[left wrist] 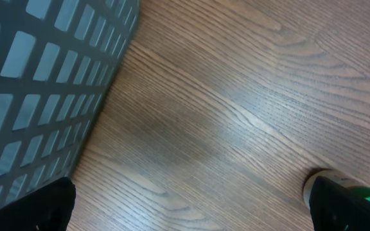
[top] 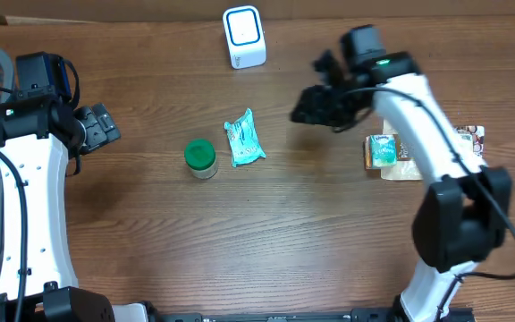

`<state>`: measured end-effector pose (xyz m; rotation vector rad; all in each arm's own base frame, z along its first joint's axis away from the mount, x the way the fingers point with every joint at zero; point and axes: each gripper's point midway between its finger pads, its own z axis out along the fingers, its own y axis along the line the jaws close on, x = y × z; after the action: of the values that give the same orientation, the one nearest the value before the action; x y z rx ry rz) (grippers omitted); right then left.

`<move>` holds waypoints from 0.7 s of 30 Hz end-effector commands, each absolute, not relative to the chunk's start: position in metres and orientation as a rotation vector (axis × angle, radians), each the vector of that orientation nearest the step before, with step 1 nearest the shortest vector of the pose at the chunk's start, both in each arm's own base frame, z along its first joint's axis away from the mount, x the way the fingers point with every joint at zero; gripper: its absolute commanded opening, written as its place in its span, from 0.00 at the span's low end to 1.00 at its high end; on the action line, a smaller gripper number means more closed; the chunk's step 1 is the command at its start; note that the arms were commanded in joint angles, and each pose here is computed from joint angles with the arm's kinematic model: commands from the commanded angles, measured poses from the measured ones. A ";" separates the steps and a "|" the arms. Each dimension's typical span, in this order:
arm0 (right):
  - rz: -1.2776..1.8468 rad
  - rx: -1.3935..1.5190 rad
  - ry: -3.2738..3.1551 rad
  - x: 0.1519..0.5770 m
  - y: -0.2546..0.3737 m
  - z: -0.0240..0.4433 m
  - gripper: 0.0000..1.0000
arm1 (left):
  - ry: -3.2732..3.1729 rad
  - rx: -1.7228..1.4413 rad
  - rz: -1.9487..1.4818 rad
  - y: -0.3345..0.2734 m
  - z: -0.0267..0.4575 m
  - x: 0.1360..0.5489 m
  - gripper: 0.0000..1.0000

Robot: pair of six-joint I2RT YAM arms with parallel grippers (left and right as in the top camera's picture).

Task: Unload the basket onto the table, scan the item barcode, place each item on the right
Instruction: 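Reach the right gripper to the teal wipes packet and grasp it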

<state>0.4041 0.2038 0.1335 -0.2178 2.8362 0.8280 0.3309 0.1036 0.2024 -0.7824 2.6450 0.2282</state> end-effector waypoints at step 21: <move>0.571 -0.049 2.900 0.420 0.311 -0.013 0.04 | 2.651 -0.753 0.226 0.102 0.203 0.332 0.99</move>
<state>0.4216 0.3292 0.0242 -0.1337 2.8128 0.6820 0.3308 0.1036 0.2024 -0.7825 2.6457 0.2284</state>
